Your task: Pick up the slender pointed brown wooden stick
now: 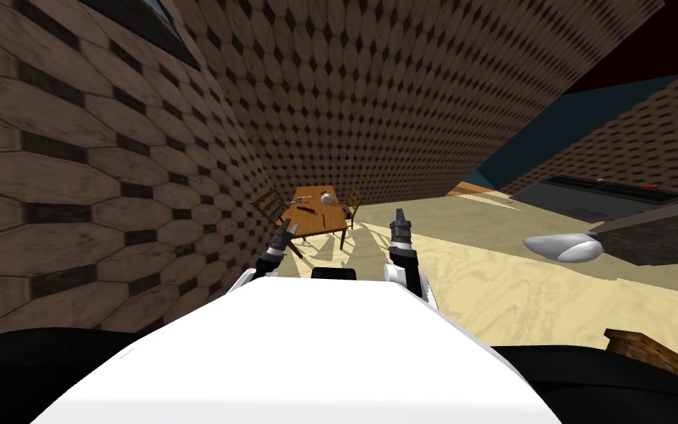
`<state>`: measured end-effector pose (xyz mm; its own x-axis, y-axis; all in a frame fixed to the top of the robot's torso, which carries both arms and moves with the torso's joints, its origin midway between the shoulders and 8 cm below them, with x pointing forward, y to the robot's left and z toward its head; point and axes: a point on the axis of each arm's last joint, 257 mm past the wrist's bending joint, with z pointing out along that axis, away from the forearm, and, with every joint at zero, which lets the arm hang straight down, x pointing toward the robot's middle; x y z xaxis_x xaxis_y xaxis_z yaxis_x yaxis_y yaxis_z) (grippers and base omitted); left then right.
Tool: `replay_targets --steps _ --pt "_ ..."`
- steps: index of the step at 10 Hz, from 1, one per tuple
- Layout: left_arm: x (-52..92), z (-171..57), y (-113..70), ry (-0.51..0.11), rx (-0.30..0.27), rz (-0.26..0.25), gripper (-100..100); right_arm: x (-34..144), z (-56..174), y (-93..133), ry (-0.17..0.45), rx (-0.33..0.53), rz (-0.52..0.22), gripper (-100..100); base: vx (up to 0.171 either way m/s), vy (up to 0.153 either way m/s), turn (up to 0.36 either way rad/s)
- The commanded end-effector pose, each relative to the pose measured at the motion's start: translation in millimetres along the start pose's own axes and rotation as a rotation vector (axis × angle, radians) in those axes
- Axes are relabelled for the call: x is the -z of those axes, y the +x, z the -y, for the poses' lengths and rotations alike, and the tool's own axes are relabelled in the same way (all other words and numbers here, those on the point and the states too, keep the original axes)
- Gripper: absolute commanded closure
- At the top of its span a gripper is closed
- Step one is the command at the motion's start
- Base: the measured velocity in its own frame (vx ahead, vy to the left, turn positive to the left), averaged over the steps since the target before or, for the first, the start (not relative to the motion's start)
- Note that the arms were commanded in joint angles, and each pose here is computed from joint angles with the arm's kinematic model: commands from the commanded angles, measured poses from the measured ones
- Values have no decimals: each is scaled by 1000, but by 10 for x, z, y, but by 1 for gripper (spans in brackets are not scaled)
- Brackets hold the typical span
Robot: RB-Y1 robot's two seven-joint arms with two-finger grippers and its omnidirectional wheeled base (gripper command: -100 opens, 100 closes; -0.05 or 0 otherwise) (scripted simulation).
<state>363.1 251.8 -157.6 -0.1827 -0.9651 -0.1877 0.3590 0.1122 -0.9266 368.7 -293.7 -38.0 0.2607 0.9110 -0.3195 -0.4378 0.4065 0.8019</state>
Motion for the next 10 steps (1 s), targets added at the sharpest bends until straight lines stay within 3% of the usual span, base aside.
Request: replay_targets --steps 1,4,5,6,7,10 --pt "145 -245 7 -65 0 -38 -100 0 0 0 0 0 0 0 6 -87 -84" --pt "334 -565 10 -145 2 -69 -100 0 0 0 0 0 0 0 2 -65 -52" --pt "434 -683 39 -180 -1 -108 -100 0 0 0 0 0 0 0 2 -75 -109" --pt "519 -821 14 -214 2 -102 -100 0 0 0 0 0 0 0 8 -66 -42" --pt "519 -821 14 -214 2 -102 -100 0 0 0 0 0 0 0 6 -25 20" --pt "869 -1204 26 -330 0 -173 -100 0 0 0 0 0 0 0 10 -69 -99"
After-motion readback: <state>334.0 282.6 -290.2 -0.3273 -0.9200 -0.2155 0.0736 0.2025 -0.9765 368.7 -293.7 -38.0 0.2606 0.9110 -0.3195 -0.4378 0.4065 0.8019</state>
